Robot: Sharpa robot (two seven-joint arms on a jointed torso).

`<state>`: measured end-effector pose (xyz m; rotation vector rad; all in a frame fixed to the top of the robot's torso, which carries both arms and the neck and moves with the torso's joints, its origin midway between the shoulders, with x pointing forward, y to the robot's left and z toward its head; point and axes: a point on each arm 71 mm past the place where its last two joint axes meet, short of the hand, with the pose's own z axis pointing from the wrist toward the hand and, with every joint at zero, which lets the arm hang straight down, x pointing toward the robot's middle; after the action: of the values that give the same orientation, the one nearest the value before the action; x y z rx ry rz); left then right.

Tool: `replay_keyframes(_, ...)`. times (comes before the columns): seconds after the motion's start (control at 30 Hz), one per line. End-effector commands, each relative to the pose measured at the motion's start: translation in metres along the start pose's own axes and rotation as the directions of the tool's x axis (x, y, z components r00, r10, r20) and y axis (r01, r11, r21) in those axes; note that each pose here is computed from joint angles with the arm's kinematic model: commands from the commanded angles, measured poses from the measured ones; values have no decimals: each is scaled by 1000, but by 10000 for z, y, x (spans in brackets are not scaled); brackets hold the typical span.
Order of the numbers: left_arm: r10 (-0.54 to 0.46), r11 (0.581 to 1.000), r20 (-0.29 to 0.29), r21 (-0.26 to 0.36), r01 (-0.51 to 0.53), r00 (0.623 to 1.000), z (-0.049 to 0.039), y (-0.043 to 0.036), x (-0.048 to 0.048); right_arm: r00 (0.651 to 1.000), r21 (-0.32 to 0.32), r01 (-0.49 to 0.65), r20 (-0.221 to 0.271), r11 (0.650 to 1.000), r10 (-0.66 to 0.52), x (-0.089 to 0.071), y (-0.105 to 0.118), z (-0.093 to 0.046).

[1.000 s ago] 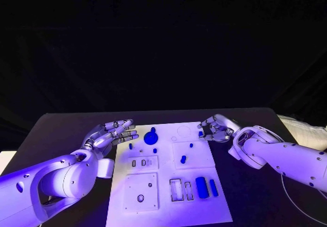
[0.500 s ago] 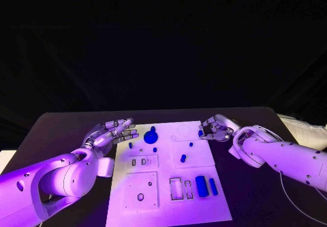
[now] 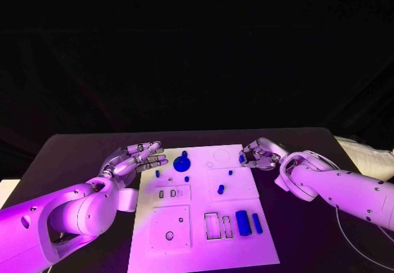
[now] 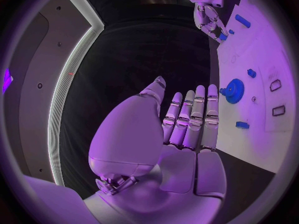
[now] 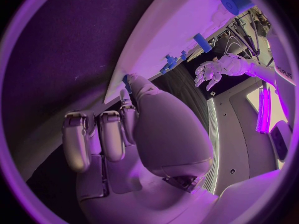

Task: Assemble the parts on the task board

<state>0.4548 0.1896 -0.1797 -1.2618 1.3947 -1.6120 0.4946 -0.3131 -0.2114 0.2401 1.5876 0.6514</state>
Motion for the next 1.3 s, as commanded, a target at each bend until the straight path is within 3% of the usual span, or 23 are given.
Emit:
replay_keyframes(0.03,-5,1000,-23,6,5,1000,3,-5,24,999,-8,6,-35,1000,-7,53,7,-8)
replay_keyframes(0.8,-4,1000,-21,1,4,1000,9,5,21,999,-27,0,-37,1000,-1,78,39,4)
replay_keyframes(1.3,-2,1000,-14,-1,1,1000,11,6,1,999,-31,-13,33,999,14,41,108,0)
